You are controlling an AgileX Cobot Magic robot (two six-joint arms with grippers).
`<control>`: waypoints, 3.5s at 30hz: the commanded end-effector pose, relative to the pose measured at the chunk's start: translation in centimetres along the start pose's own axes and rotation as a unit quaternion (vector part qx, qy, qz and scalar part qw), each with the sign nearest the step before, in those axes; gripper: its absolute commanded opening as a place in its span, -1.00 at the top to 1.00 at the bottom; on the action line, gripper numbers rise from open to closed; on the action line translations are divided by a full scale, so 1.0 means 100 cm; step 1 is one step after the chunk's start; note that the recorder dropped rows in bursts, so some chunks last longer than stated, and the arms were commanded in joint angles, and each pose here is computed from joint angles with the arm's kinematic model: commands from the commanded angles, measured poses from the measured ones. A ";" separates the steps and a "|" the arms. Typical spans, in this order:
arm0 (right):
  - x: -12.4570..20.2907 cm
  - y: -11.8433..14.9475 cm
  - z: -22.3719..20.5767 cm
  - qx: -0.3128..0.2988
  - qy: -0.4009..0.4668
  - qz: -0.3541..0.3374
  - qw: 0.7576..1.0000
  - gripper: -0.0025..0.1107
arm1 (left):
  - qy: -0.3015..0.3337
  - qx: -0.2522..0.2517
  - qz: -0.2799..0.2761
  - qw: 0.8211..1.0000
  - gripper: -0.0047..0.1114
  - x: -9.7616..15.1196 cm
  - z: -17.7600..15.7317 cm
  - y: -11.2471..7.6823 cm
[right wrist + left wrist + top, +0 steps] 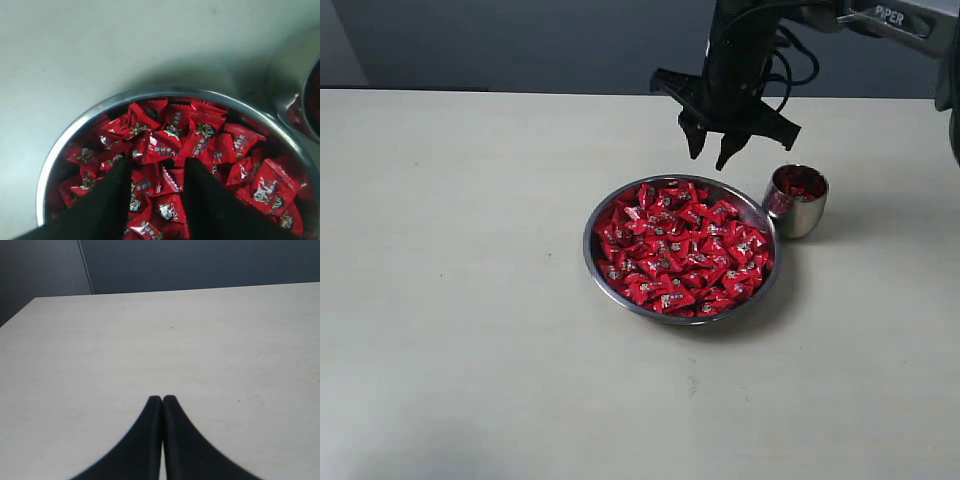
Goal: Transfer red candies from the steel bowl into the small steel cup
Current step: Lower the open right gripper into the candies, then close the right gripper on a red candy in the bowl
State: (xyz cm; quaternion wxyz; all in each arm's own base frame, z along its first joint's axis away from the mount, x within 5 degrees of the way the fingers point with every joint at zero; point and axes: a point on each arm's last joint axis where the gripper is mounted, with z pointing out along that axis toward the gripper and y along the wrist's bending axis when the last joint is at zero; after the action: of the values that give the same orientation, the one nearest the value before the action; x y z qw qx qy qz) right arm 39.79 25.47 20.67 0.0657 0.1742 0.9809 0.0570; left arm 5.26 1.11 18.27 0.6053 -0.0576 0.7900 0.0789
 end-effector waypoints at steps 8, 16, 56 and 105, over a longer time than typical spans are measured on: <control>-0.002 -0.003 0.030 0.039 0.002 0.038 0.999 0.35 | -0.006 0.003 0.001 1.000 0.91 0.000 0.000 0.000; 0.002 -0.002 0.050 0.045 0.030 0.049 0.997 0.35 | -0.006 0.003 0.001 1.000 0.91 0.000 0.000 0.000; 0.011 -0.017 0.042 0.062 0.042 0.054 0.996 0.35 | -0.006 0.003 0.001 1.000 0.91 0.000 0.000 0.000; 0.002 -0.014 0.064 0.024 0.035 0.018 0.999 0.35 | -0.006 0.003 0.001 1.000 0.91 0.000 0.000 0.000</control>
State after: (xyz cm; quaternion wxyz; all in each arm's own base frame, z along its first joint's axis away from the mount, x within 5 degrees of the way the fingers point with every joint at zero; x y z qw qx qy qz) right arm 39.63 24.79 14.11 0.0087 0.1933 0.9807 0.0286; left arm 5.26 1.11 18.27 0.6053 -0.0576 0.7900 0.0789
